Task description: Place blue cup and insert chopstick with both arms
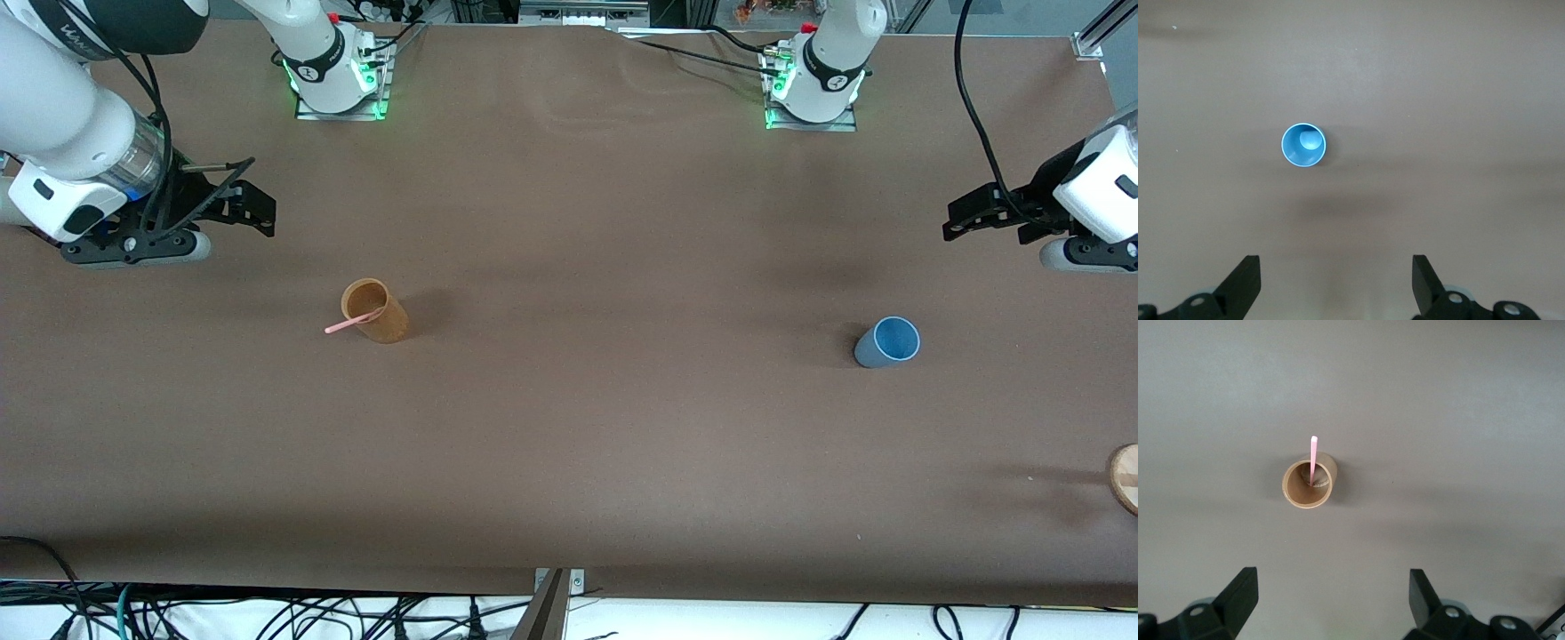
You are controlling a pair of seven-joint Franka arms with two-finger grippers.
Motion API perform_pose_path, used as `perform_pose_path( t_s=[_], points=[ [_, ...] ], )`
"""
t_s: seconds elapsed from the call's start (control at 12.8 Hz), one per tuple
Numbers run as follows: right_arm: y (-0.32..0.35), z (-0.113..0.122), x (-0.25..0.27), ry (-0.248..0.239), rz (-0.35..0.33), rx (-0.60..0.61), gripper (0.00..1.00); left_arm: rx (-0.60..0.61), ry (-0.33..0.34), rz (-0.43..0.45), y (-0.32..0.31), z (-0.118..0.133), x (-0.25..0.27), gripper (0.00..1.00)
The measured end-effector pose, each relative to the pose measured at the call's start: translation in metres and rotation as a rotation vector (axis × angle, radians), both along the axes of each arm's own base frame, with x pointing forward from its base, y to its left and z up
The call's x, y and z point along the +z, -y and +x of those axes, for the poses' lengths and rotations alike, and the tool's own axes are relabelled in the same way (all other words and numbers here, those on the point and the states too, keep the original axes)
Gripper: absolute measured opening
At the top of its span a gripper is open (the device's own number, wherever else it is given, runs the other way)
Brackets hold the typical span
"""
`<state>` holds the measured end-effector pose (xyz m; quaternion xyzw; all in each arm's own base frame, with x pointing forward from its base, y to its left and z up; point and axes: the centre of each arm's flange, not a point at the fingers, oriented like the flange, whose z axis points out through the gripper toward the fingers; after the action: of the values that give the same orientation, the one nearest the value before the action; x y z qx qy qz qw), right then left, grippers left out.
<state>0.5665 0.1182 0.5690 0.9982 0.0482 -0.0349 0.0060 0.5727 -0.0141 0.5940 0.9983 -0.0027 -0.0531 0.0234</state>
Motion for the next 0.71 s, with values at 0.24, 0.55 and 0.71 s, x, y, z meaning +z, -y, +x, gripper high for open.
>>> perform_pose_path(
  t_s=[0.24, 0.55, 0.71],
  points=[
    [0.0001, 0.0000, 0.0000, 0.000, 0.000, 0.000, 1.00, 0.011, -0.002, 0.000, -0.0060, 0.0006, -0.0014, 1.00],
    [-0.0001, 0.0000, 0.0000, 0.000, 0.000, 0.000, 1.00, 0.002, -0.005, 0.000, -0.0009, 0.0012, -0.0029, 1.00],
    [-0.0001, 0.0000, 0.0000, 0.000, 0.000, 0.000, 1.00, 0.003, -0.007, 0.000, -0.0014, 0.0056, -0.0093, 1.00]
  ],
)
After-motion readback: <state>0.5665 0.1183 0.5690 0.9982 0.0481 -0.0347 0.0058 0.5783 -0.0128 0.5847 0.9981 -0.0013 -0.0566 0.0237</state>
